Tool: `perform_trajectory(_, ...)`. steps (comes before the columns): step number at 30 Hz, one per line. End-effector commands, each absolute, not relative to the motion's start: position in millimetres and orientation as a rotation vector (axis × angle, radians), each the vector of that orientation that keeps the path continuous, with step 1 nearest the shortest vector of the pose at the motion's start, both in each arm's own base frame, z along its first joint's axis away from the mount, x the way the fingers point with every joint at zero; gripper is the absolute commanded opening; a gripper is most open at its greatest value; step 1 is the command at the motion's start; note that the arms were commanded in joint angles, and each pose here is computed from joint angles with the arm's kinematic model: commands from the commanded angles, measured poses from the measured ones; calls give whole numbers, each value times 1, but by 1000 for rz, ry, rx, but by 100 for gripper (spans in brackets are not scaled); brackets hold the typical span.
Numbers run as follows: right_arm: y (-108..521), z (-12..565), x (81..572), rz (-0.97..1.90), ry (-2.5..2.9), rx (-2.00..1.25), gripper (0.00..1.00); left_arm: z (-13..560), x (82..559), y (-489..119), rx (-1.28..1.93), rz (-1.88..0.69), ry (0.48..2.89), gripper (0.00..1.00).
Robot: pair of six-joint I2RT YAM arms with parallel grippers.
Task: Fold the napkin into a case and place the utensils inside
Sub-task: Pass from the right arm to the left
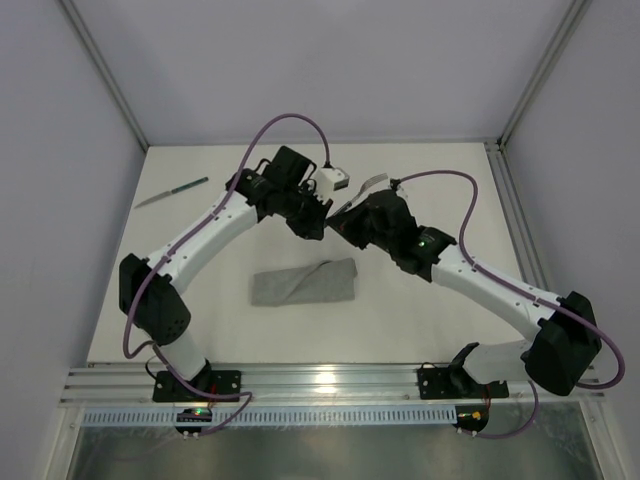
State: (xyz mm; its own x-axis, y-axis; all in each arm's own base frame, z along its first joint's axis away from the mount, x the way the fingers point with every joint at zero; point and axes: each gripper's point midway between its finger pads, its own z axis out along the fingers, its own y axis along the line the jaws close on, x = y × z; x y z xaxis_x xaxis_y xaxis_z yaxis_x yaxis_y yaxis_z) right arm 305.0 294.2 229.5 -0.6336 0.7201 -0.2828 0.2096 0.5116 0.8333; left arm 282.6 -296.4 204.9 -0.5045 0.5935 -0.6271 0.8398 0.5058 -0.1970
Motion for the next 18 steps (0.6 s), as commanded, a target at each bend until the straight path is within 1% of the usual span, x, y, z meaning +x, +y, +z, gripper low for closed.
perform_trajectory(1,303,236,300,1133,2126,740,3,223,289,-307,1180,-721,2172,5)
perform_trajectory(2,304,234,299,1132,2133,739,3,222,289,-306,1185,-722,2173,0)
perform_trajectory(7,309,234,292,1150,2158,608,3,218,283,-298,1215,-715,2167,0)
perform_trajectory(8,306,235,292,1115,2157,512,10,213,279,-295,1219,-728,2180,0)
perform_trajectory(11,288,246,291,1033,2135,342,26,208,276,-281,1203,-758,2201,0)
perform_trajectory(12,281,246,291,960,2125,223,34,207,272,-277,1209,-789,2209,0)
perform_trajectory(13,271,246,290,908,2128,184,39,207,274,-270,1197,-795,2222,0)
perform_trajectory(15,259,255,284,835,2073,-4,45,204,268,-260,1201,-806,2253,0)
perform_trajectory(18,249,272,271,787,1990,-222,47,197,258,-253,1263,-817,2259,0)
